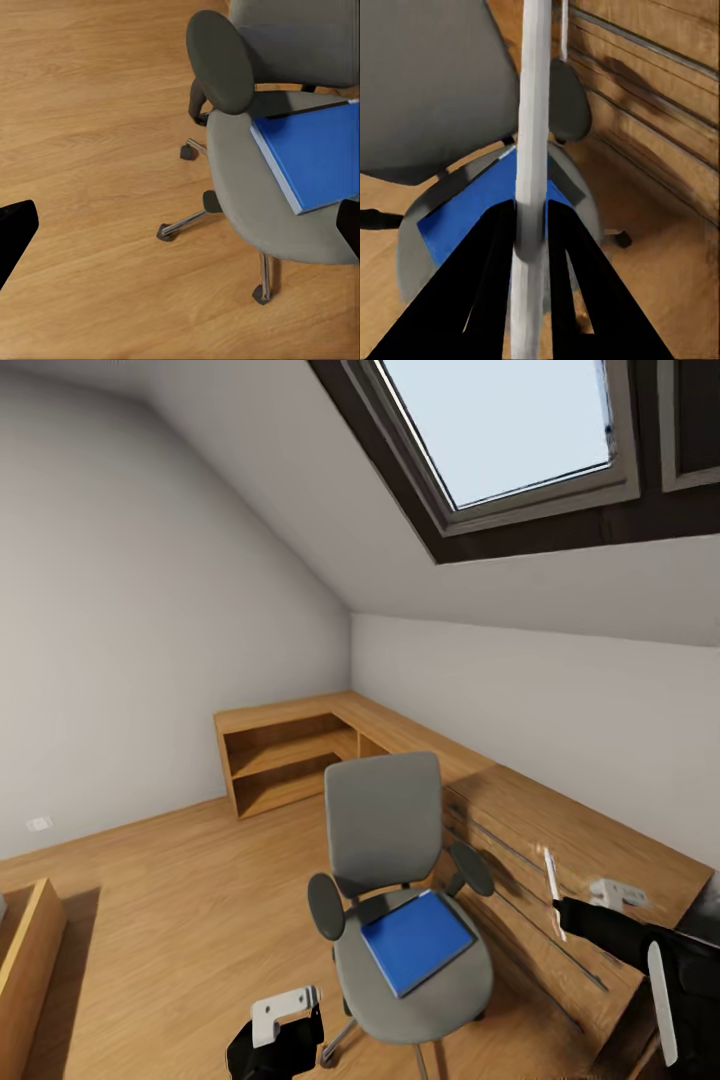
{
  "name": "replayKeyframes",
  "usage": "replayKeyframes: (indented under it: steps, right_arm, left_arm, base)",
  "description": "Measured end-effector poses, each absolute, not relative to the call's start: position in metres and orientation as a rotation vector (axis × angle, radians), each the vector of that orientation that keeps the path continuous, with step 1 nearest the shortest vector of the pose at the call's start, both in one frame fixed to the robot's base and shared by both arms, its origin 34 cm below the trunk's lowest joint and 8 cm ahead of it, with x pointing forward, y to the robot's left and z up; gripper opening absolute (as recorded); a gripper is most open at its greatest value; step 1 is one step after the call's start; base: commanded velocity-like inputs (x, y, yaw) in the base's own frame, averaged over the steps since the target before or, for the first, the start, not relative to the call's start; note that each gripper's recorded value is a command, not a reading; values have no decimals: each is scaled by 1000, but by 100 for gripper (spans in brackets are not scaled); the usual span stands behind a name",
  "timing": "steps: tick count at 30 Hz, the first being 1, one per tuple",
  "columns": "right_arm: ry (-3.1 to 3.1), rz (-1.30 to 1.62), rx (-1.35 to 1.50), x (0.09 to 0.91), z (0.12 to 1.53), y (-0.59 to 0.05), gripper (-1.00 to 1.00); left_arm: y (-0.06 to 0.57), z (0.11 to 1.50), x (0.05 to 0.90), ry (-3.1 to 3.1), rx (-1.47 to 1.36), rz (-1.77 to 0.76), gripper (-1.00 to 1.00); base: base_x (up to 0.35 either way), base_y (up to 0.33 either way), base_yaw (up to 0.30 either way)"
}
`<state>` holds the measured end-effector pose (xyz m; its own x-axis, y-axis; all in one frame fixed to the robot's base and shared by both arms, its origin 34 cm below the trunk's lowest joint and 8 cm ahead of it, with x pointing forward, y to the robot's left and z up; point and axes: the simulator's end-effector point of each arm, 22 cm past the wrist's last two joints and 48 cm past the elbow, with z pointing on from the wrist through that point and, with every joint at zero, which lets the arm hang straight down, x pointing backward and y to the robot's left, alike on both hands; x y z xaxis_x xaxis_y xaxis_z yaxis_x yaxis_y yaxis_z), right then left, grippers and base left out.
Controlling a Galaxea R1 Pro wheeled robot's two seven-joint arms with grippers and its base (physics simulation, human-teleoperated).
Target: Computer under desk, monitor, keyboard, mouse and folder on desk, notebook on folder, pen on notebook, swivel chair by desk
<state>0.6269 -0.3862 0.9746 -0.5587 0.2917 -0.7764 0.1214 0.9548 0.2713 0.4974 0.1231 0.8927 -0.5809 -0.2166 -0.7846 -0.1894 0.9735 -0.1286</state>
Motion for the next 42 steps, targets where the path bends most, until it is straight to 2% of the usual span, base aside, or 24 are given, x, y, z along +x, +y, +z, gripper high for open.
replayKeyframes:
  steps: [8,19,32,42]
  right_arm:
    - [2155,-30,562,598,972,-468,-100]
    - [2127,-224,666,580,983,-505,-100]
    - [2118,-227,662,578,990,-505,-100]
    - [2118,-264,631,582,998,-500,-100]
  left_arm:
    - [124,901,495,2206,-280,-27,100]
    - [123,913,491,2204,-280,-29,100]
    - [122,927,487,2199,-279,-31,100]
    - [122,936,483,2199,-280,-31,100]
  base:
    - [0,0,-259]
    - [0,0,-271]
    - [0,0,-273]
    - [0,0,-30]
